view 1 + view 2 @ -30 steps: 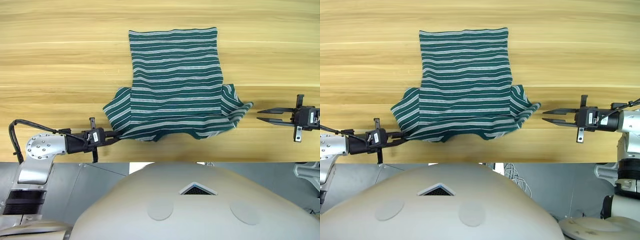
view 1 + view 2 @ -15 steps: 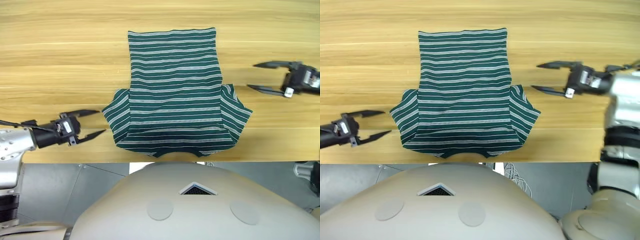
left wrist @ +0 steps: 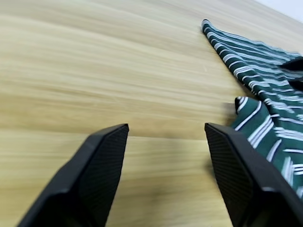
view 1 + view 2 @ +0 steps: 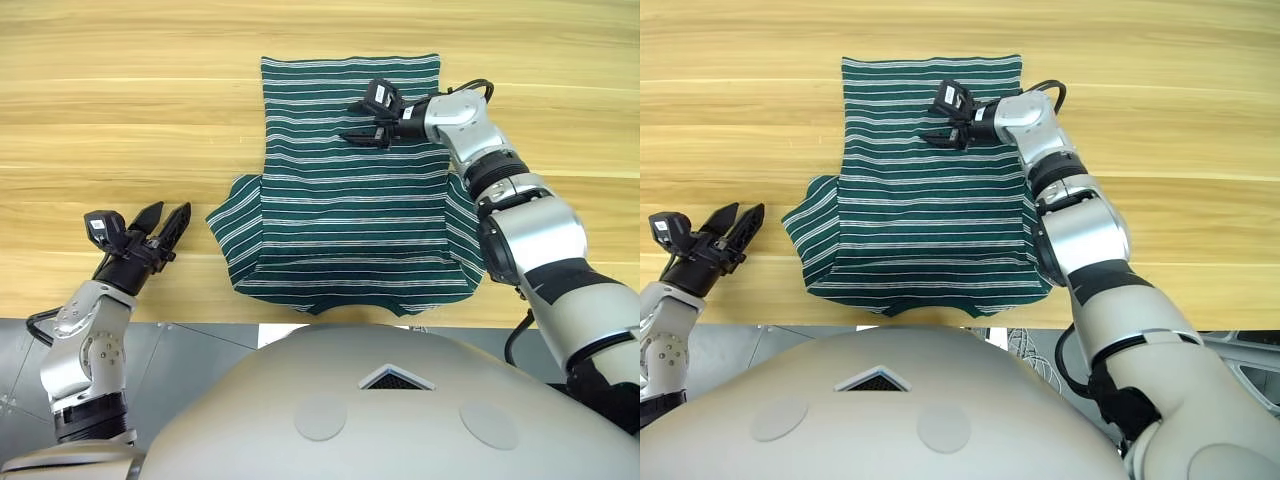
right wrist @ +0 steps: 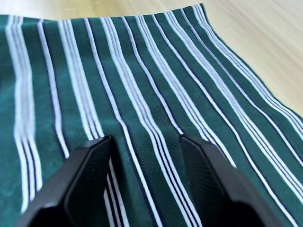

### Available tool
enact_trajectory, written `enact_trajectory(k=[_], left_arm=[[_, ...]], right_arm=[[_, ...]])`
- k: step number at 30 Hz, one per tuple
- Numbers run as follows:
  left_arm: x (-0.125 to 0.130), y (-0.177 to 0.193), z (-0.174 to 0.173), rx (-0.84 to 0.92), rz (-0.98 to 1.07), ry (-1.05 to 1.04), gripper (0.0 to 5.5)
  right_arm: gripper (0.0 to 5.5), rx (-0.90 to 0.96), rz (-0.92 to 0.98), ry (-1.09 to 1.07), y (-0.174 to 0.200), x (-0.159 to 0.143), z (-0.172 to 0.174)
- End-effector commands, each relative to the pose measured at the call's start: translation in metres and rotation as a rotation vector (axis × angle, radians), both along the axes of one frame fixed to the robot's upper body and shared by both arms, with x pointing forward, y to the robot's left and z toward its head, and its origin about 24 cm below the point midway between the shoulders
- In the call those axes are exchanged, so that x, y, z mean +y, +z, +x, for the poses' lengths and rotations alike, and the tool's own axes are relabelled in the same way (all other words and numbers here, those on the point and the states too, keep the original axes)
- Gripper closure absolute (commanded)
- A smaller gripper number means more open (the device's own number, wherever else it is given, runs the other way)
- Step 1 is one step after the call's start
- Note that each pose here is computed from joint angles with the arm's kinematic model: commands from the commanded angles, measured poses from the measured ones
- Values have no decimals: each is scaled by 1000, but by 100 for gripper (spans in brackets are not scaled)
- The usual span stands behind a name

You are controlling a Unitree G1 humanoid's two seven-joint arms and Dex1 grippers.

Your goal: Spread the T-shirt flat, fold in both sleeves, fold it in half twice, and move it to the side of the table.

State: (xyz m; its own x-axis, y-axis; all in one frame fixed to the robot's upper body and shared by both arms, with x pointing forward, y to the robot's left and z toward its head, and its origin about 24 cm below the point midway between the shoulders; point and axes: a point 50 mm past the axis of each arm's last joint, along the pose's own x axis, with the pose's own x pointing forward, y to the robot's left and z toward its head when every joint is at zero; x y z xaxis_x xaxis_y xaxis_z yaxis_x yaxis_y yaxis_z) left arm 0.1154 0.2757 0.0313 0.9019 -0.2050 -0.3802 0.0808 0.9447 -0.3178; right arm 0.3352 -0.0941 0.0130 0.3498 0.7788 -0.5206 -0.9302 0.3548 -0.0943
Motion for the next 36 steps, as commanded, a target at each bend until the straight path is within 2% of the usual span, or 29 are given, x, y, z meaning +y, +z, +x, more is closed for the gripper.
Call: enact_trajectory(k=[1, 5, 9, 14, 22, 31, 34, 36], left_arm=[[-5, -1, -8, 73, -4, 46, 264], [-16, 1, -6, 75, -69, 37, 264], [-27, 4, -7, 85, -96, 10, 264], [-42, -12, -5, 143, -154, -12, 264], [-46, -20, -4, 180, -106, -23, 381], [-34, -6, 5, 63, -121, 45, 508], [-45, 4, 7, -4, -166, -5, 549], [-56, 11, 8, -45, -180, -60, 549]], right_arm=[[283, 45, -109, -53, -20, -1, -7], [283, -1, -148, -84, -23, -1, -7], [283, -37, -108, -39, -20, 4, -9], [283, -72, -104, -13, -17, 5, -8], [283, -101, -88, -10, -13, 3, -6], [283, -118, -76, -12, -13, 0, -6], [283, -136, -57, -4, -10, -2, -6], [283, -152, -36, -2, -8, -4, -6]])
